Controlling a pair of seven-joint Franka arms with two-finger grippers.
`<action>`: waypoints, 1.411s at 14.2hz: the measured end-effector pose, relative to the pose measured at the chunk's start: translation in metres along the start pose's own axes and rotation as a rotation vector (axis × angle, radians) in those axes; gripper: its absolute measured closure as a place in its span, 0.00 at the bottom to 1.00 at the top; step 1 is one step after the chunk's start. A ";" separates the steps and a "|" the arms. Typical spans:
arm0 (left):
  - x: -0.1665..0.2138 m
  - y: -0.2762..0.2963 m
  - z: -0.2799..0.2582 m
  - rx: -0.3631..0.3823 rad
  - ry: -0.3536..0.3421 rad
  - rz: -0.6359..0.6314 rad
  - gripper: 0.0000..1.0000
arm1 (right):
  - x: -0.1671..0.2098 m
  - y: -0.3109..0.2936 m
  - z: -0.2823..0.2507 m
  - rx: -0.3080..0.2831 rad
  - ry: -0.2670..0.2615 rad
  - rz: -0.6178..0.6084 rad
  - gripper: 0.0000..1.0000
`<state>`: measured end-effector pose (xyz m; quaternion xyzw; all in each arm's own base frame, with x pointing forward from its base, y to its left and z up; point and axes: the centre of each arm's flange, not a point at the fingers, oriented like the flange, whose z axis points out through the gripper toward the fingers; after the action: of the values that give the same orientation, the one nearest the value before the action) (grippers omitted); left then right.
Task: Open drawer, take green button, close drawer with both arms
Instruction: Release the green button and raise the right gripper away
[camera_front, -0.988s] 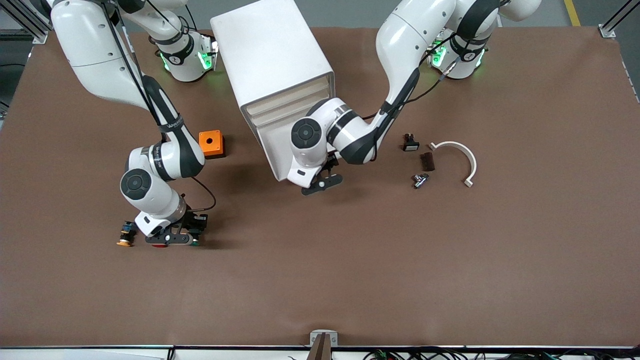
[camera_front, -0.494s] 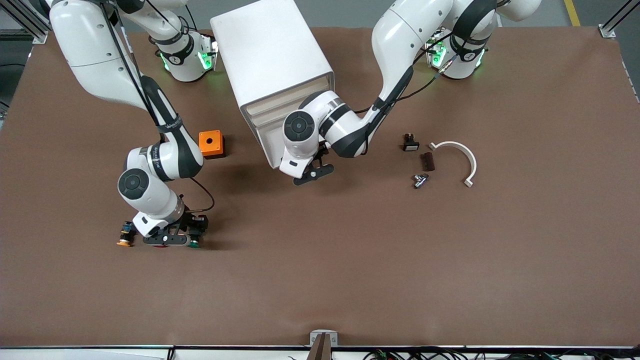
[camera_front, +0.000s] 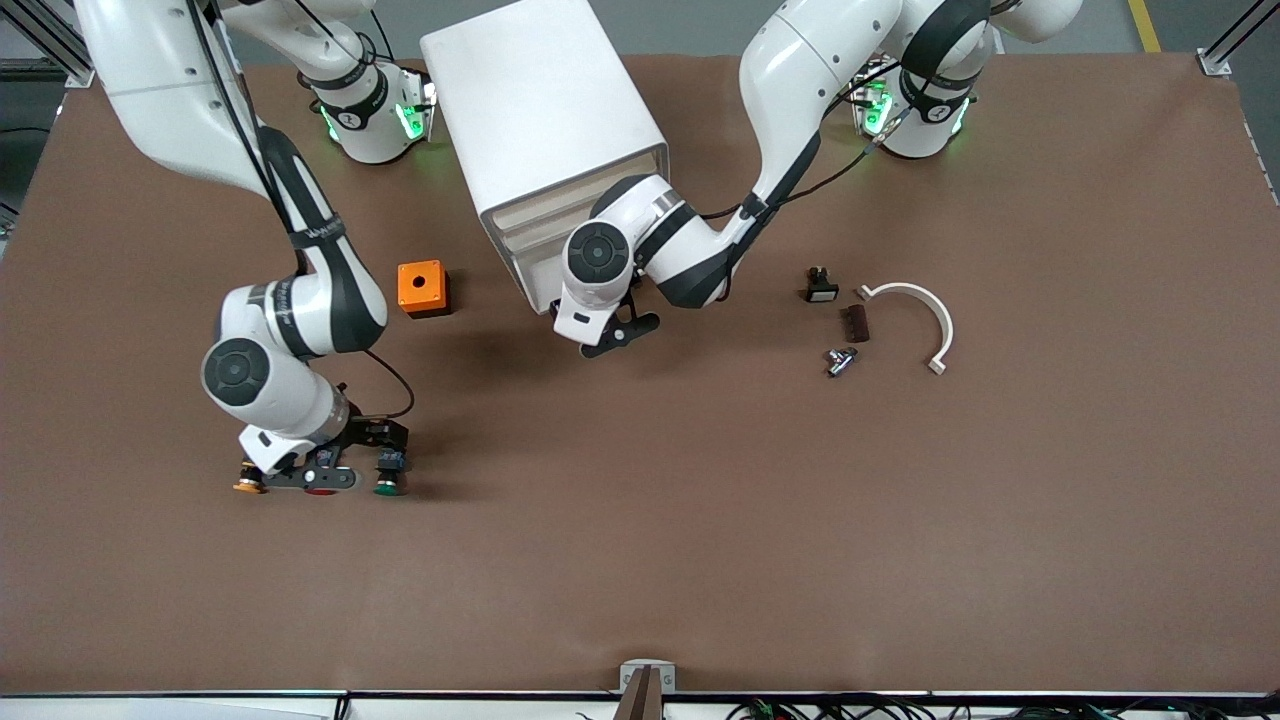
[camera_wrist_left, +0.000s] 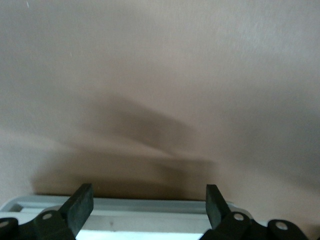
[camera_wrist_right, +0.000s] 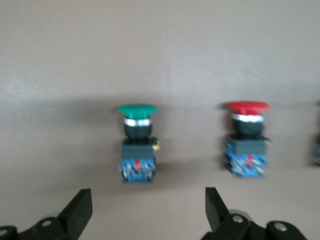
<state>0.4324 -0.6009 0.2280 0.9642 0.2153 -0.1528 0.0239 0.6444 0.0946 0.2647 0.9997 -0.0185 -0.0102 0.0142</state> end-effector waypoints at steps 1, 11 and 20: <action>-0.006 0.001 0.003 0.000 -0.014 -0.005 0.00 | -0.002 0.010 -0.019 -0.006 -0.026 -0.004 0.00; -0.028 0.003 0.014 -0.023 -0.164 -0.076 0.00 | -0.043 0.131 -0.200 -0.014 -0.165 0.049 0.00; -0.031 0.000 0.023 -0.018 -0.212 -0.104 0.00 | -0.061 0.143 -0.252 -0.007 -0.140 0.008 0.00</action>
<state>0.3996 -0.6158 0.2157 0.9300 0.2627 -0.2528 0.0474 0.5833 -0.0393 0.5218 0.9964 -0.0234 -0.0800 0.0165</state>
